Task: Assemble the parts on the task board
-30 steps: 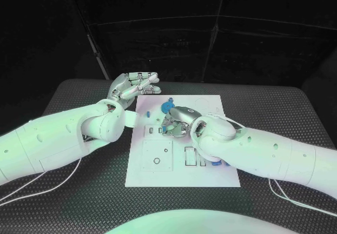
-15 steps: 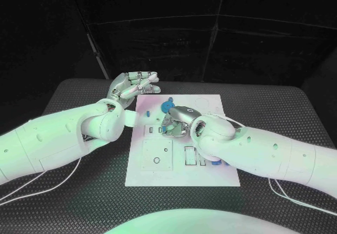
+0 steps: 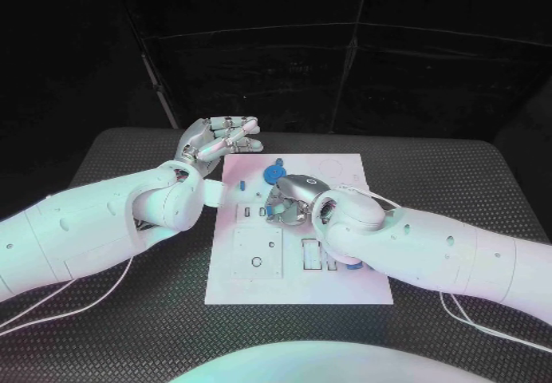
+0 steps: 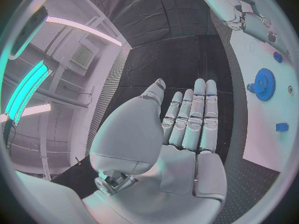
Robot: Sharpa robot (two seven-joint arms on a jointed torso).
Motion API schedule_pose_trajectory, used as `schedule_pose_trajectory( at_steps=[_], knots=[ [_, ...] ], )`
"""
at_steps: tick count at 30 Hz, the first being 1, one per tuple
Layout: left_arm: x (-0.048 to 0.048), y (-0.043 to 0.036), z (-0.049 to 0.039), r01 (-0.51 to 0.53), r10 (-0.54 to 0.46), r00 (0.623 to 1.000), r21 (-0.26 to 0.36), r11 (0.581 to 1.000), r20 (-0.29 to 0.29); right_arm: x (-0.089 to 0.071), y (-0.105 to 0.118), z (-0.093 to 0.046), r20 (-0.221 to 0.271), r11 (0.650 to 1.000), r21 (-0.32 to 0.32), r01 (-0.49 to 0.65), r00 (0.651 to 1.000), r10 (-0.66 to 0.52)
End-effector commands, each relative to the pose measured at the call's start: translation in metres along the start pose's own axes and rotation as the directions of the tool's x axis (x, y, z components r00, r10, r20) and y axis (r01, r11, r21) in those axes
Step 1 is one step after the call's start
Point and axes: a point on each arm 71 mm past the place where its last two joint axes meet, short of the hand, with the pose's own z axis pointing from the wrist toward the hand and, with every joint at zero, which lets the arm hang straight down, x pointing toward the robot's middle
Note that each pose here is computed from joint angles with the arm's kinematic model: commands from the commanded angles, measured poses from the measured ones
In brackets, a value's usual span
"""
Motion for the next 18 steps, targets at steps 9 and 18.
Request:
schedule_pose_trajectory(
  at_steps=[9, 18],
  knots=[
    [0.0013, -0.0015, 0.0006, 0.003, -0.003, 1.0, 0.007, 1.0, -0.013, 0.002, -0.0024, -0.0002, -0.003, 1.0, 0.026, 0.015, 1.0, -0.015],
    [0.0008, -0.0015, 0.0005, 0.003, -0.003, 1.0, 0.006, 1.0, -0.014, -0.0014, -0.0006, -0.0007, 0.046, 1.0, 0.014, 0.0, 0.999, -0.001]
  ],
)
